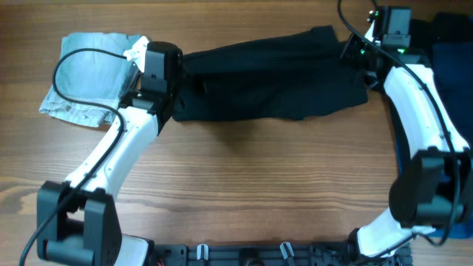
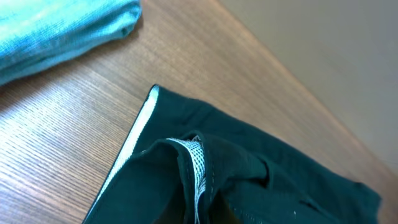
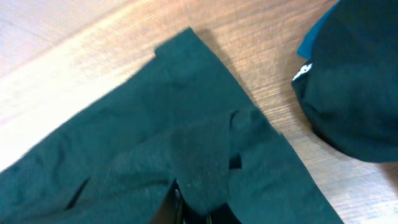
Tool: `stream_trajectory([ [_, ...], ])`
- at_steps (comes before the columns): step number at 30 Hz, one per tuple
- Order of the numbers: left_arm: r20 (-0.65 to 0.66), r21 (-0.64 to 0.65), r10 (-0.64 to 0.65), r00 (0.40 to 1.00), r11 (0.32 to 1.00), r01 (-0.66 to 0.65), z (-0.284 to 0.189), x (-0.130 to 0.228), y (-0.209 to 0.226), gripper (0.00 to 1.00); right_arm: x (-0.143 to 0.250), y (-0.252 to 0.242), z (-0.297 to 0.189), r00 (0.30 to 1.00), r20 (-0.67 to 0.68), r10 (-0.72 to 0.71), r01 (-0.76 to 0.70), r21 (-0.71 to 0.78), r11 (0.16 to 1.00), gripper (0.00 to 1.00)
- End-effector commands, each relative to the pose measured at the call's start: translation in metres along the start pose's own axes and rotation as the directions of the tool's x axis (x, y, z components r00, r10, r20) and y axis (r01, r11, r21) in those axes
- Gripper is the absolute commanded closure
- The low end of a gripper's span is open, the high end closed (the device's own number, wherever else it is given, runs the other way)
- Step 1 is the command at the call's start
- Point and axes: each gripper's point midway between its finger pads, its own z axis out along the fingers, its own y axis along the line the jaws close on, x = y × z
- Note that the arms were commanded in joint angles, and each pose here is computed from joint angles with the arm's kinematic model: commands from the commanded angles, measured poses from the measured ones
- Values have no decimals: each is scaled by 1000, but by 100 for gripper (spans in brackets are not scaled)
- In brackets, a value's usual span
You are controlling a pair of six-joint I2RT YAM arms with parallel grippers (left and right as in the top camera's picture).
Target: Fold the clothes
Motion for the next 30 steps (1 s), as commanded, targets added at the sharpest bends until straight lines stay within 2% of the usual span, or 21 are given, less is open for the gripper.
stream_trajectory([
  [1, 91, -48, 31, 995, 998, -27, 31, -18, 14, 96, -3, -17, 46, 1000, 20, -13, 11, 67, 998, 93],
  [5, 86, -58, 49, 995, 997, -44, 83, 3, 26, 92, 8, -24, 102, 1000, 20, -11, 9, 61, 998, 91],
  [7, 100, -43, 44, 994, 998, -39, 105, 11, 29, 85, 6, -24, 118, 999, 49, -15, 12, 50, 999, 84],
  [8, 114, -28, 38, 993, 999, -35, 114, 14, 29, 75, 0, -22, 122, 997, 80, -17, 14, 38, 999, 74],
  [9, 122, -21, 40, 992, 999, -37, 116, 13, 28, 72, -7, -19, 123, 994, 109, -20, 17, 27, 999, 73],
  [10, 137, -11, 77, 988, 997, -76, 116, 10, 24, 66, -19, -13, 121, 987, 156, -45, 45, 5, 999, 64],
  [11, 165, 11, 139, 977, 990, -142, 115, 3, 15, 56, -31, -2, 119, 975, 209, -75, 85, -39, 996, 54],
  [12, 188, 29, 231, 955, 970, -240, 113, -6, 2, 45, -46, 12, 114, 957, 273, -99, 129, -94, 987, 32],
  [13, 201, 35, 274, 940, 957, -287, 109, -15, -8, 37, -53, 21, 109, 946, 304, -112, 158, -131, 979, 24],
  [16, 253, 54, 294, 922, 947, -317, 77, -51, -39, 30, -71, 39, 84, 910, 366, -194, 266, -157, 951, 19],
  [18, 261, 122, 284, 923, 938, -323, 37, -73, -66, 28, -86, 47, 47, 882, 404, -241, 319, -139, 937, 18],
  [20, 226, 197, 292, 929, 921, -337, 5, -73, -80, 31, -85, 50, 11, 895, 375, -243, 313, -137, 940, 21],
  [21, 187, 236, 305, 934, 909, -344, -11, -67, -84, 36, -79, 48, -7, 907, 342, -246, 307, -135, 942, 30],
  [22, 158, 254, 314, 936, 903, -346, -18, -62, -84, 47, -73, 47, -15, 916, 317, -248, 302, -134, 944, 39],
  [23, 100, 279, 332, 938, 895, -347, -22, -50, -83, 71, -62, 43, -24, 931, 264, -251, 292, -130, 948, 56],
  [24, 33, 285, 350, 936, 895, -344, -20, -35, -76, 96, -48, 38, -27, 946, 204, -252, 280, -125, 952, 94],
  [26, -102, 271, 367, 924, 904, -329, -8, -5, -59, 96, -17, 35, -18, 964, 81, -255, 265, -163, 951, 96],
  [30, -259, 299, 384, 886, 904, -305, 21, 40, -46, 96, 23, 32, 15, 962, -65, -267, 253, -167, 953, 96],
])
